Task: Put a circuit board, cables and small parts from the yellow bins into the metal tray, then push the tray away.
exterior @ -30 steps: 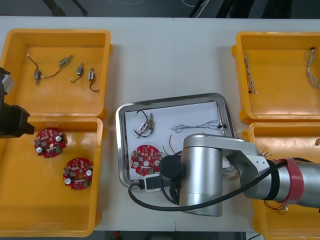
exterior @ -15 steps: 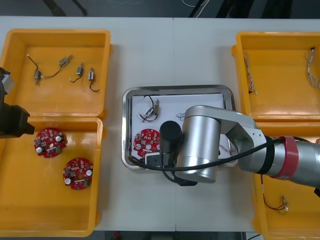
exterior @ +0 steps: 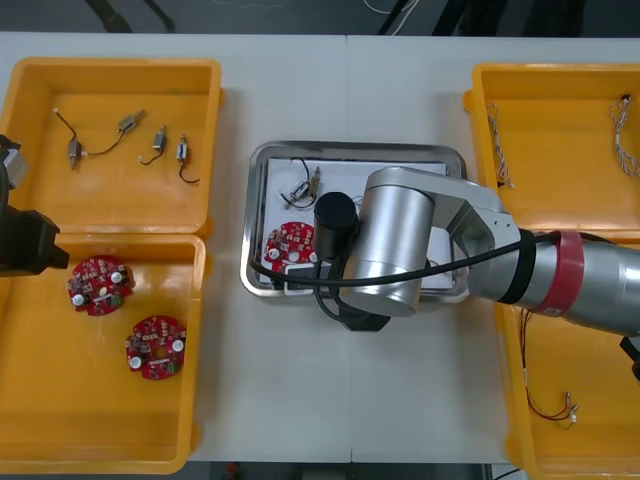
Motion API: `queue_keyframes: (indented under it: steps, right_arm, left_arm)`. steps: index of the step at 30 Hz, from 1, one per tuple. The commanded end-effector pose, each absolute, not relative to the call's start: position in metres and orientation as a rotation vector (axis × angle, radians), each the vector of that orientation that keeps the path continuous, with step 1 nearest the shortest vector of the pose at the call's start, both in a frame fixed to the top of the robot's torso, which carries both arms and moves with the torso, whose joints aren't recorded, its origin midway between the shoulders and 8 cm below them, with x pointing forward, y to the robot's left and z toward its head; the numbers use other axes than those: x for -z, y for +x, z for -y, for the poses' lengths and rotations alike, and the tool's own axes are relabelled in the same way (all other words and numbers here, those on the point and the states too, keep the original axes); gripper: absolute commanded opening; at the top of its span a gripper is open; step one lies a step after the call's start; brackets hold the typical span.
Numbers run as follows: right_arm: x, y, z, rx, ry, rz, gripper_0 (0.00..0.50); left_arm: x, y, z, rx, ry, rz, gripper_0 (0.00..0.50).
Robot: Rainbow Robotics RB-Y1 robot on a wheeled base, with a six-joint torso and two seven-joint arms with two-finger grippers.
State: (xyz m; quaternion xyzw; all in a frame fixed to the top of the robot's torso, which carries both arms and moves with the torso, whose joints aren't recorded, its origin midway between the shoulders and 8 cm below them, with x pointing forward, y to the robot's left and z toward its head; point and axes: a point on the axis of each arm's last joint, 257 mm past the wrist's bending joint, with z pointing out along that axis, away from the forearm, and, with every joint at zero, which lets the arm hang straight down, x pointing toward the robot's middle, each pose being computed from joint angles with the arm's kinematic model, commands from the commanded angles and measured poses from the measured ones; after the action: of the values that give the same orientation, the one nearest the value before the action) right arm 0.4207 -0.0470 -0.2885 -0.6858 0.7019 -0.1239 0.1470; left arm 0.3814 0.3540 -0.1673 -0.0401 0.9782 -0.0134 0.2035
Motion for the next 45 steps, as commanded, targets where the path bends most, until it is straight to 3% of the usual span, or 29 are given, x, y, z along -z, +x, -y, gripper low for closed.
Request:
queue_keyframes:
  steps: [1, 13, 26, 45]
  right_arm:
    - [0.263, 0.442, 0.027, 0.338, -1.905, -2.0, 0.0]
    - [0.244, 0.479, 0.034, 0.394, -1.892, -1.994, 0.0]
    - [0.225, 0.518, 0.037, 0.498, -2.043, -1.781, 0.0]
    - [0.204, 0.563, 0.024, 0.495, -1.964, -1.793, 0.0]
  left_arm:
    - [0.153, 0.379, -0.372, -0.068, 0.008, -2.703, 0.5]
    - [0.153, 0.379, -0.372, -0.068, 0.008, -2.703, 0.5]
    - [0.153, 0.379, -0.372, -0.068, 0.008, -2.703, 0.5]
    - [0.153, 0.379, -0.372, -0.068, 0.008, -2.703, 0.5]
